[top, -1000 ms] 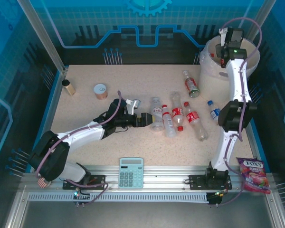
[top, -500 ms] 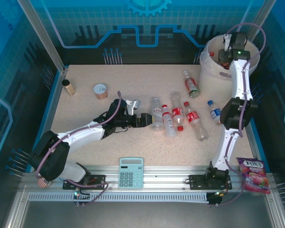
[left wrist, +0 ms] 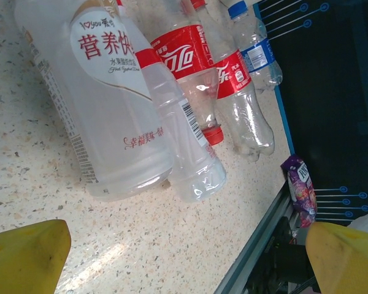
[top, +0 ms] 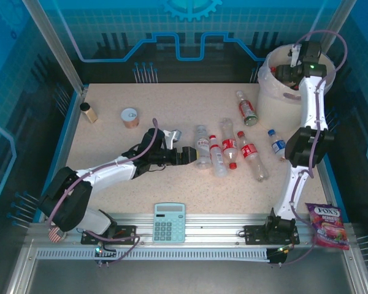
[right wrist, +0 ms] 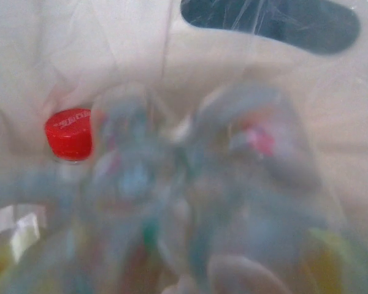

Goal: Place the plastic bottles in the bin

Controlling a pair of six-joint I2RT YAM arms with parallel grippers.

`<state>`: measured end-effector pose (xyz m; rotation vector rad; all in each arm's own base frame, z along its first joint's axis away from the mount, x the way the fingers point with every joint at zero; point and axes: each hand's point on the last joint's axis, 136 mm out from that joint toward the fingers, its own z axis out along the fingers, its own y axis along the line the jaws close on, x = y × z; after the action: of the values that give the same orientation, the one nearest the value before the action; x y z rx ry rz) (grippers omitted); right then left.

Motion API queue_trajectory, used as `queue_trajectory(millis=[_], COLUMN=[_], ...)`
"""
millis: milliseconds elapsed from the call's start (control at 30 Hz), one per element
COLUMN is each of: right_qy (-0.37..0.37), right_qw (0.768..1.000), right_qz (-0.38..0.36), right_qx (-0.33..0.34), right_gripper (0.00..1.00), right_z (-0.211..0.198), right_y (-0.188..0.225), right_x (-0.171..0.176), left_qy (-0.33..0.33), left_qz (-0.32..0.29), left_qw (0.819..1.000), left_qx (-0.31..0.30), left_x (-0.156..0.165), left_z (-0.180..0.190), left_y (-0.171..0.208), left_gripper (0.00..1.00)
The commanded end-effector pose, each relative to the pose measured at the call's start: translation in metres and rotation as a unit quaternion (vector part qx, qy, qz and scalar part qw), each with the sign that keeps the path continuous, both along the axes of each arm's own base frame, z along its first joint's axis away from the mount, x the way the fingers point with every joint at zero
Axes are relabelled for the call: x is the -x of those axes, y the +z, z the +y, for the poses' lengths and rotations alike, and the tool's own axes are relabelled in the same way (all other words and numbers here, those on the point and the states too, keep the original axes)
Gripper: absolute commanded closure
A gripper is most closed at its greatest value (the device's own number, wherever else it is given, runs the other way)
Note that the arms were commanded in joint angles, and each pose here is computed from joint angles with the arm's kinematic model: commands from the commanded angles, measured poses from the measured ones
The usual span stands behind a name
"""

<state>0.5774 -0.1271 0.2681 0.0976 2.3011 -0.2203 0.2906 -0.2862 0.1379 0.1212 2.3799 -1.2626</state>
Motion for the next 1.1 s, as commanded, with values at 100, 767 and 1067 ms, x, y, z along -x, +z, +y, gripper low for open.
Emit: queue_trajectory(millis=[100, 767, 1067], right_qy=[0.013, 0.106, 0.154], right_qw=[0.995, 0.973, 0.963], right_qz=[-0.09, -0.18, -0.167], right_qx=[-0.034, -0.096, -0.145], right_gripper=[0.0, 0.0, 0.0], right_z=[0.019, 0.11, 0.164], right_y=[0.095, 0.181, 0.152], right_x=[0.031, 0.128, 0.18], left_qy=[0.01, 0.022, 0.073], left_qz=[0.011, 0.041, 0.021], left_qw=[1.0, 0.994, 0.977], left_qx=[-0.01, -0.096, -0.2], left_x=[-0.004, -0.011, -0.036], left_z=[0.001, -0.003, -0.019], left_y=[-0.008, -0.039, -0.041], left_gripper=[0.01, 0.01, 0.01])
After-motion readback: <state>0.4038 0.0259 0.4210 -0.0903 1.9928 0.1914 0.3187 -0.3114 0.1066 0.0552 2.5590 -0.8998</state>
